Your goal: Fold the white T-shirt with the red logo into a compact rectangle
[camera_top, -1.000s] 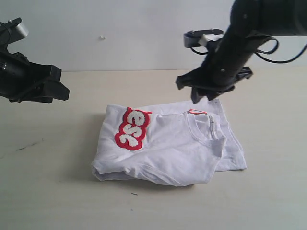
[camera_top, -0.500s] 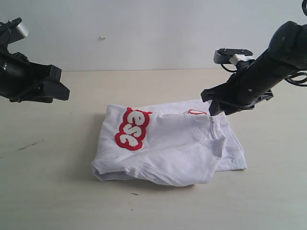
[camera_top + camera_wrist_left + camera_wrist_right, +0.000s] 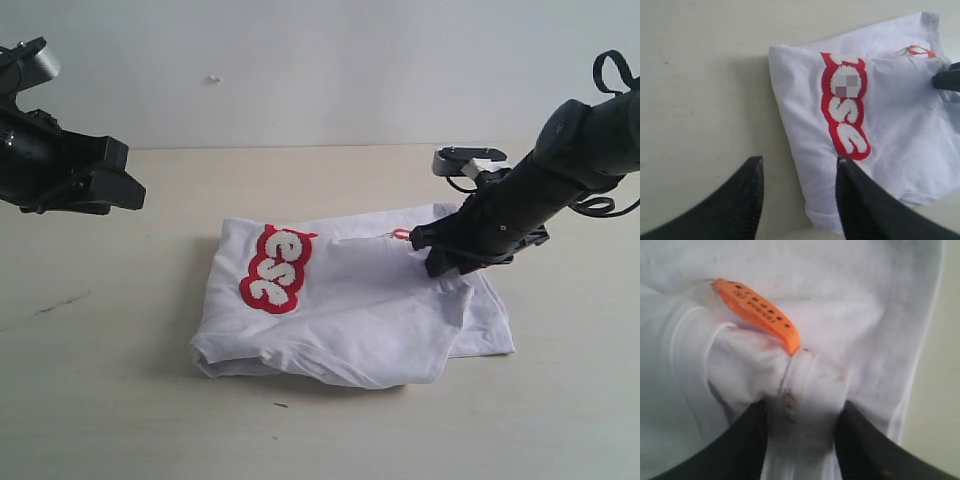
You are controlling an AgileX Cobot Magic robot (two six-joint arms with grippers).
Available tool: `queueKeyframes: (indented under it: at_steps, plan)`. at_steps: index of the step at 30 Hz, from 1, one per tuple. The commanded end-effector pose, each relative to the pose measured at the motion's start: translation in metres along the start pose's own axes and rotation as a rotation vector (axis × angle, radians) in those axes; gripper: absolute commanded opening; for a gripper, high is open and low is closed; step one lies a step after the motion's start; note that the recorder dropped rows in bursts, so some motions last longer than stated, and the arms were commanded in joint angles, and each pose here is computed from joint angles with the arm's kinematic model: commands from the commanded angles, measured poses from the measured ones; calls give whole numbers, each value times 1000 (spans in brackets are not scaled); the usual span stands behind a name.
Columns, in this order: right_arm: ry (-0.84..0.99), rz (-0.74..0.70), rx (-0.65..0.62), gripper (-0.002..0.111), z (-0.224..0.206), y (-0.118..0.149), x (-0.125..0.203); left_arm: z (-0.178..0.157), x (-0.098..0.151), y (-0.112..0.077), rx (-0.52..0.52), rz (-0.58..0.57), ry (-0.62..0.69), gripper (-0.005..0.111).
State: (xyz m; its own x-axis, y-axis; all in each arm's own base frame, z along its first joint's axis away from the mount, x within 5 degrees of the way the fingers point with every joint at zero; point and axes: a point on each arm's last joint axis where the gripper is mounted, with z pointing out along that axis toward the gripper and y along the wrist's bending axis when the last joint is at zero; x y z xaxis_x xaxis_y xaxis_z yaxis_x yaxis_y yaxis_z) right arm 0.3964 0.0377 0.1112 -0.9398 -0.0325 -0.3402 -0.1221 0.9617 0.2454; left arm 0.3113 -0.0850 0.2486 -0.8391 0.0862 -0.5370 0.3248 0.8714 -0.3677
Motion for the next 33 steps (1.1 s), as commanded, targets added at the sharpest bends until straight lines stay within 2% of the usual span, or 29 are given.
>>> queueKeyframes:
  at_steps: [1, 6, 9, 11, 17, 24, 29, 33]
  plan:
    - [-14, -31, -52, 43, 0, 4, -1, -3, -1, -2, 3, 3, -16, 45]
    - [-3, -35, -58, 36, 0, 5, 0, -3, -1, -2, 3, 4, -16, 45]
    - [20, -68, -75, 17, 0, 6, 3, -3, -1, -2, 3, 4, -16, 45]
    - [34, -93, -86, 0, 0, 7, 4, -3, -1, -2, 4, 4, -15, 45]
    - [32, -120, -108, 0, -9, 12, -3, -3, -1, -2, 10, -3, -16, 45]
    - [-176, -224, -39, 0, -75, 25, -37, -3, -1, -2, 9, -3, -20, 45]
    - [-438, -356, 174, 0, -126, 23, -64, -3, -1, -2, 13, -2, -13, 45]
    - [-457, -427, 274, 0, -131, 17, -66, -3, -1, -3, 14, -4, -15, 45]
